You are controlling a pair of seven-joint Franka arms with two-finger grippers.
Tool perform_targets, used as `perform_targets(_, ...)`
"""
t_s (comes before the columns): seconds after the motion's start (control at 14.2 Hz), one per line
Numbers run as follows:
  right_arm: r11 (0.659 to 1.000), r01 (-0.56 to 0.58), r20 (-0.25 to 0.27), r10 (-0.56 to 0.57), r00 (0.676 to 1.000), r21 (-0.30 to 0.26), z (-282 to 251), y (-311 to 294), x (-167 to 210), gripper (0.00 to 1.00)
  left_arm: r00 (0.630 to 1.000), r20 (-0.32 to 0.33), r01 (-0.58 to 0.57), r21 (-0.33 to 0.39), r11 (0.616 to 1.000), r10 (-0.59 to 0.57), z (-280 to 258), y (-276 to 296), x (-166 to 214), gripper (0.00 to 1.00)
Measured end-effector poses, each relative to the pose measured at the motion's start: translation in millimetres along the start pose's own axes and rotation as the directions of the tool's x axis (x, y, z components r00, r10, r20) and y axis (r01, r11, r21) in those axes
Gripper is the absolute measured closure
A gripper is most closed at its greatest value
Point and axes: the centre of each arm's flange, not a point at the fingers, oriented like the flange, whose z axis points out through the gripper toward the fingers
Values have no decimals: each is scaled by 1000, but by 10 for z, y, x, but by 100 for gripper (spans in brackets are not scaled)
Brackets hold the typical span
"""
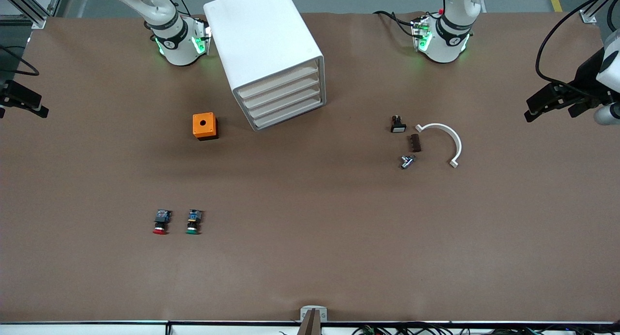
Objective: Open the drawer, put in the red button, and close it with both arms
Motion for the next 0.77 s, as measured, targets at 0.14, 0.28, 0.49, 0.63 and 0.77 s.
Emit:
perform_targets(0.14,1000,0,0,0,1000,-1,0,1,0,0,1000,0,0,0,1000,0,3,-1,1,0)
perform_targets(0.28,1000,0,0,0,1000,-2,0,2,0,0,1000,1,1,0,1000,-1,8,-5,5,0)
perform_targets(0.49,1000,0,1,0,1000,-2,0,3,-1,0,1000,10,11,2,1000,-11,57,-58,39,0)
perform_targets(0.63,1000,0,1,0,1000,-2,1,3,-1,0,999,24,35,4,999,-35,136,-190,98,0)
perform_targets(0.77,1000,0,2,0,1000,-2,1,4,-2,0,996,47,72,9,997,-73,268,-402,186,0)
